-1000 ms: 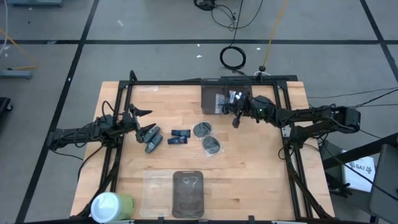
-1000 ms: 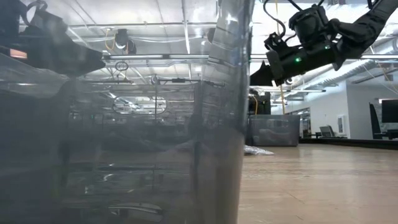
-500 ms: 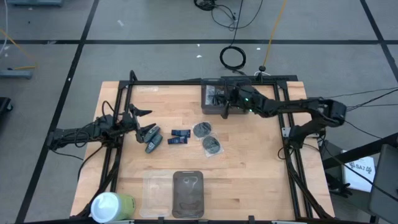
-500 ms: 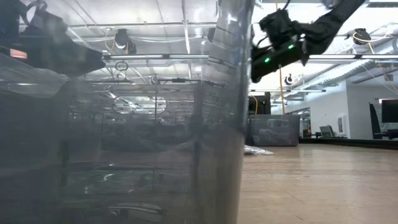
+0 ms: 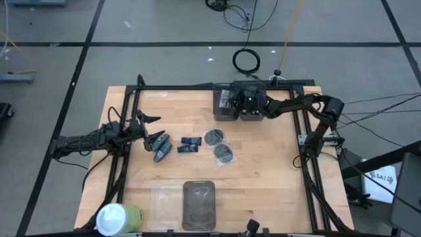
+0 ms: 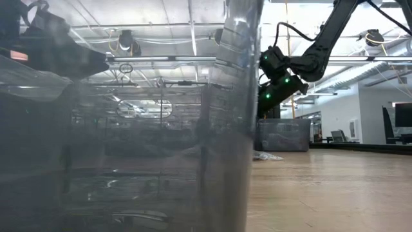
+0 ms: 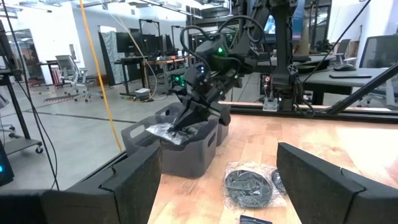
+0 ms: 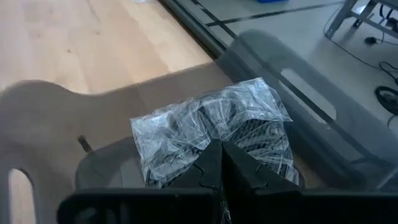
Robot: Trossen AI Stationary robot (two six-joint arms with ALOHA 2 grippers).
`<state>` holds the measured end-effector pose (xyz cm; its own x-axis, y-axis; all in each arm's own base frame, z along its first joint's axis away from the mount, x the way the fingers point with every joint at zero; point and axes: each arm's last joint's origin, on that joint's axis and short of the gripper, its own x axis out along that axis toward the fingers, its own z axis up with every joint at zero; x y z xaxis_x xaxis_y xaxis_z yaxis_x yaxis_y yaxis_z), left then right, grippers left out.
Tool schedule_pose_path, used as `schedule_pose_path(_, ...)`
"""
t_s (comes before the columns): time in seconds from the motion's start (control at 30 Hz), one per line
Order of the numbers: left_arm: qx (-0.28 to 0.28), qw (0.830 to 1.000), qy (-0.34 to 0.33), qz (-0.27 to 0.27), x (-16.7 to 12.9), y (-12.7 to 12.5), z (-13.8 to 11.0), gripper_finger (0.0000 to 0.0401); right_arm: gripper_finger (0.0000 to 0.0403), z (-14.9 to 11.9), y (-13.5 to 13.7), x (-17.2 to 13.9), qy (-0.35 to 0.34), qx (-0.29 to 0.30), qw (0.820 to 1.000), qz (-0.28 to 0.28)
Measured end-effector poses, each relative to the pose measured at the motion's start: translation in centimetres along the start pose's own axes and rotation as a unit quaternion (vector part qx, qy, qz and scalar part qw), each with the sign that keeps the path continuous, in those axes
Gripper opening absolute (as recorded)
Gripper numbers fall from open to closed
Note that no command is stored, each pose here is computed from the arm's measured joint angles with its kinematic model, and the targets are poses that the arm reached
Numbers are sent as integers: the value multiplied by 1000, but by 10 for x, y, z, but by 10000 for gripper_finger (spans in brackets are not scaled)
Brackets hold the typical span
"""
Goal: Pick & Place Travel size toiletries
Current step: Put the bottom black hairbrush into the top left black bin
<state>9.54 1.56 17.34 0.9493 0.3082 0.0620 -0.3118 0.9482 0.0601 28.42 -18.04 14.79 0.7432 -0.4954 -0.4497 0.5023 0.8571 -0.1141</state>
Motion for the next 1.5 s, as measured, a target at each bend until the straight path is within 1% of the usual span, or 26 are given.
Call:
schedule_pose_path(0.53,0,1000,0,0,0,0,0,310,4,3,1,-1,-10,-1,1000,0)
schedule_pose_path(0.7,0,1000,0,0,0,0,0,310,38,8,1,-4,-20,14,1000,0)
schedule_pose_path(0.8,0,1000,0,0,0,0,0,310,64,8,1,-5,-17,14,1000,1)
schedule_pose_path(0.9,0,1000,0,0,0,0,0,310,89,11,2,-7,-28,12,1000,1)
schedule_pose_path(1.0,0,1000,0,0,0,0,0,310,108,13,3,-10,-22,11,1000,4)
schedule_pose_path(1.07,0,1000,0,0,0,0,0,310,117,19,7,-15,-38,8,999,9)
schedule_pose_path(1.13,0,1000,0,0,0,0,0,310,123,28,12,-22,-51,5,998,23)
schedule_pose_path(1.27,0,1000,0,0,0,0,0,310,127,47,28,-41,-96,-7,992,77)
schedule_pose_path(1.37,0,1000,0,0,0,0,0,310,127,61,43,-58,-127,-18,984,123)
schedule_pose_path(1.5,0,1000,0,0,0,0,0,310,128,70,68,-78,-141,-36,971,192)
